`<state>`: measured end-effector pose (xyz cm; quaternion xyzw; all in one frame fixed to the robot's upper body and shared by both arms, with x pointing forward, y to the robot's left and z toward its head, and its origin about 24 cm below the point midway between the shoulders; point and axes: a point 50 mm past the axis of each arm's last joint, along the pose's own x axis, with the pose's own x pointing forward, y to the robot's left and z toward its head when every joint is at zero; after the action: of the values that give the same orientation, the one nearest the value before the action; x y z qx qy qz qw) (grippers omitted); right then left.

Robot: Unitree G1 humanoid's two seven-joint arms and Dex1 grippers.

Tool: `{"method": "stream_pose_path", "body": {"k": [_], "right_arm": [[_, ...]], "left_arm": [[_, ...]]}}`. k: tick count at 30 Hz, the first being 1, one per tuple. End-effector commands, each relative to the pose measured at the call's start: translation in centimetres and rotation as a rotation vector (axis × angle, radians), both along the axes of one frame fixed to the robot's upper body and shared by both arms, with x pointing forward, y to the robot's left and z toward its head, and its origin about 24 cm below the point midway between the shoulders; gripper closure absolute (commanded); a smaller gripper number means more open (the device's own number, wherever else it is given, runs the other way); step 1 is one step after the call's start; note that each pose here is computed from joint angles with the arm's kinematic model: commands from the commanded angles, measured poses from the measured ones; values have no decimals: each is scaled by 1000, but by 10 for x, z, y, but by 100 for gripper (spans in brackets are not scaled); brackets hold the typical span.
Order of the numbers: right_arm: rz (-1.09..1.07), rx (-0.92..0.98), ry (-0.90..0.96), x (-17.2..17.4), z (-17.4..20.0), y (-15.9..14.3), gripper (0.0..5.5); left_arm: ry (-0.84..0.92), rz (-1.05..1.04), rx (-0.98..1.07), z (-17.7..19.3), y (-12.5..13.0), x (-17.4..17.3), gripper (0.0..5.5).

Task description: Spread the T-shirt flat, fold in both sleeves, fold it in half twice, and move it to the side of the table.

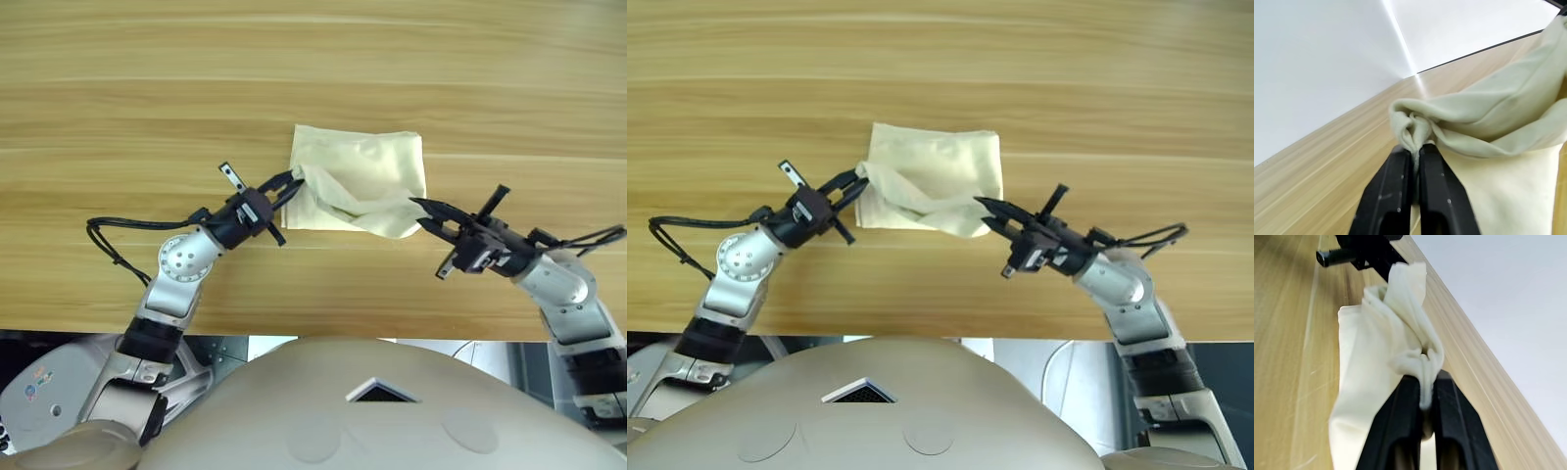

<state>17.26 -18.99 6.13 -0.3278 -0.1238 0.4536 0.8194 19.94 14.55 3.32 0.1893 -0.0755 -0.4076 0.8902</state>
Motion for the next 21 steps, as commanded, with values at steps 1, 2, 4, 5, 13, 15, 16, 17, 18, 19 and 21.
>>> {"method": "stream_pose_path", "body": {"k": [1, 2, 4, 5, 13, 15, 16, 17, 18, 19, 21], "right_arm": [[-52, 23, -8, 22, -3, 1, 536], [-67, 27, -9, 27, -5, 1, 536], [-114, 45, -15, 39, -6, -1, 536], [-149, 57, -25, 48, -5, -3, 536], [-351, 71, -64, 92, -7, -12, 536], [-377, 80, -66, 102, -7, -8, 536], [-388, 81, -67, 106, -8, -6, 536], [-393, 83, -68, 110, -8, -4, 536], [-393, 84, -71, 114, -7, -2, 536], [-384, 84, -71, 117, -7, 2, 536], [-370, 83, -71, 125, -6, 11, 536]], "left_arm": [[14, 37, 51, -10, 4, 7, 544], [17, 41, 60, -13, 4, 8, 544], [22, 43, 76, -17, 4, 12, 544], [15, 40, 75, -17, 3, 14, 544], [-25, 64, 31, -11, -4, 37, 544], [-20, 93, 26, -10, -4, 44, 544], [-15, 104, 23, -10, -4, 48, 544], [-7, 115, 19, -11, -5, 51, 544], [1, 130, 16, -12, -5, 54, 544], [11, 144, 9, -13, -6, 56, 544], [22, 180, -5, -13, -6, 61, 544]]}}
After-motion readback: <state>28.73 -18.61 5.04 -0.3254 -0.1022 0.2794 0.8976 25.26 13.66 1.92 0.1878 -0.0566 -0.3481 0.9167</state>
